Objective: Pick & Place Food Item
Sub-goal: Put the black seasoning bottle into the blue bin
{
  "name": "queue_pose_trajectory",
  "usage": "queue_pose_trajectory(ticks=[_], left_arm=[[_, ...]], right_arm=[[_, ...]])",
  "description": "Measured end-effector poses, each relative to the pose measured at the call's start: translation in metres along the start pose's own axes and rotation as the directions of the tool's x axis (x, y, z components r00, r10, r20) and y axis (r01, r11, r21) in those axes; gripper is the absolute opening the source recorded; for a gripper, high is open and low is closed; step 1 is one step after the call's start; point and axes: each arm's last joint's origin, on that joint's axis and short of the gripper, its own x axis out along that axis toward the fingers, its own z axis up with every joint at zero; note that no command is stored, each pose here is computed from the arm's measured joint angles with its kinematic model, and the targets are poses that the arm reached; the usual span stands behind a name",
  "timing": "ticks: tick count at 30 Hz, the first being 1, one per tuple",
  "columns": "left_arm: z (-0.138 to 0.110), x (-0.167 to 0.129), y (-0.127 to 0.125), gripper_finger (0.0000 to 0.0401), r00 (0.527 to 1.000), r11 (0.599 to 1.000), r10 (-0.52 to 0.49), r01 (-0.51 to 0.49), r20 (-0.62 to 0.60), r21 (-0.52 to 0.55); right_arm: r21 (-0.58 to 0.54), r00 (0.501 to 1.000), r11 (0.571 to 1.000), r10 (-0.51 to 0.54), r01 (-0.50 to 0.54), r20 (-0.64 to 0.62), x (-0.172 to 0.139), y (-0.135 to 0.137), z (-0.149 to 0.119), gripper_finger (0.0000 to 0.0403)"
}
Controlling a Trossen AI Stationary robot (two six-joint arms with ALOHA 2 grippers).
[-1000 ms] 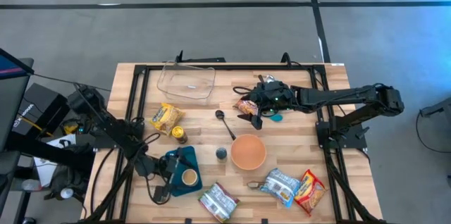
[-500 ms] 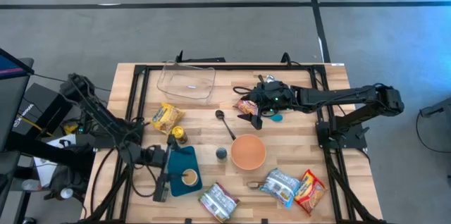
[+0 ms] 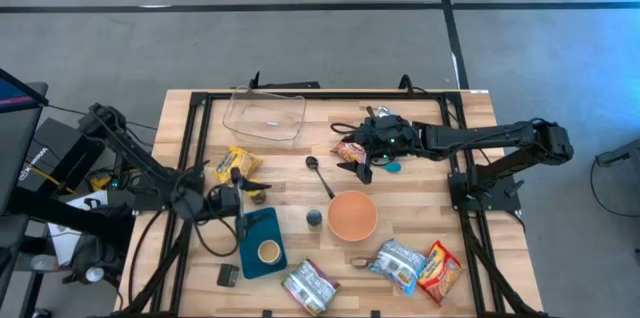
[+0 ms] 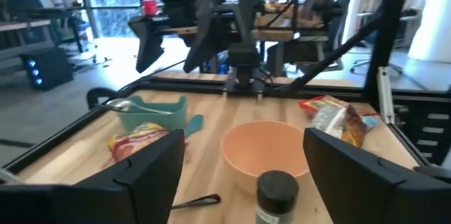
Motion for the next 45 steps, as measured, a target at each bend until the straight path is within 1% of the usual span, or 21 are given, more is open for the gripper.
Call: queue_pose_trajectory(ticks=[6,11,15,18,24,28,33,37,39,42,45], left_arm=[[0.01,0.008,0.004,0.0259,0.993,0.998,0.056,-0.054,-0.107,0.024],[0.019,0.014,0.009,0.0242,0.975,0.995,0.102,-0.102,-0.198,0.009],[0.027,0.019,0.013,0.0231,0.961,0.995,0.081,-0.095,-0.266,-0.04],[0.029,0.023,0.019,0.0222,0.941,0.993,0.057,-0.088,-0.333,-0.08],[0.032,0.027,0.032,0.0204,0.875,0.983,0.038,-0.12,-0.482,-0.14],[0.035,0.028,0.041,0.019,0.831,0.967,0.034,-0.168,-0.555,-0.191],[0.037,0.031,0.052,0.0175,0.788,0.956,0.036,-0.207,-0.615,-0.209],[0.038,0.034,0.061,0.0166,0.761,0.946,0.012,-0.219,-0.649,-0.24],[0.037,0.037,0.065,0.0162,0.737,0.942,0.007,-0.232,-0.675,-0.244],[0.035,0.041,0.072,0.0157,0.678,0.935,0.024,-0.274,-0.735,-0.223],[0.032,0.047,0.077,0.0155,0.595,0.927,0.022,-0.314,-0.804,-0.207]], right_arm=[[-0.01,1.0,1.0,0.0,0.0,0.0,0.0,0.0,0.0,0.0372],[-0.016,1.0,1.0,0.0,0.0,0.0,0.0,0.0,0.0,0.0372],[-0.023,1.0,1.0,0.0,0.0,0.0,0.0,0.0,0.0,0.0372],[-0.027,1.0,1.0,0.0,0.0,0.0,0.0,0.0,0.0,0.0372],[-0.026,1.0,1.0,0.0,0.0,0.0,0.0,0.0,0.0,0.0372],[-0.042,1.0,0.999,0.0,0.0,0.0,0.0,0.0,0.0,0.0372],[-0.042,1.0,0.999,0.0,0.0,0.0,0.0,0.0,0.0,0.0372],[-0.042,1.0,0.999,0.0,0.0,0.0,0.0,0.0,0.0,0.0372],[-0.042,1.0,0.999,0.0,0.0,0.0,0.0,0.0,0.0,0.0372],[-0.042,1.0,0.999,0.0,0.0,0.0,0.0,0.0,0.0,0.0372],[-0.043,1.0,0.999,0.0,0.0,0.001,0.0,0.0,0.0,0.0372]])
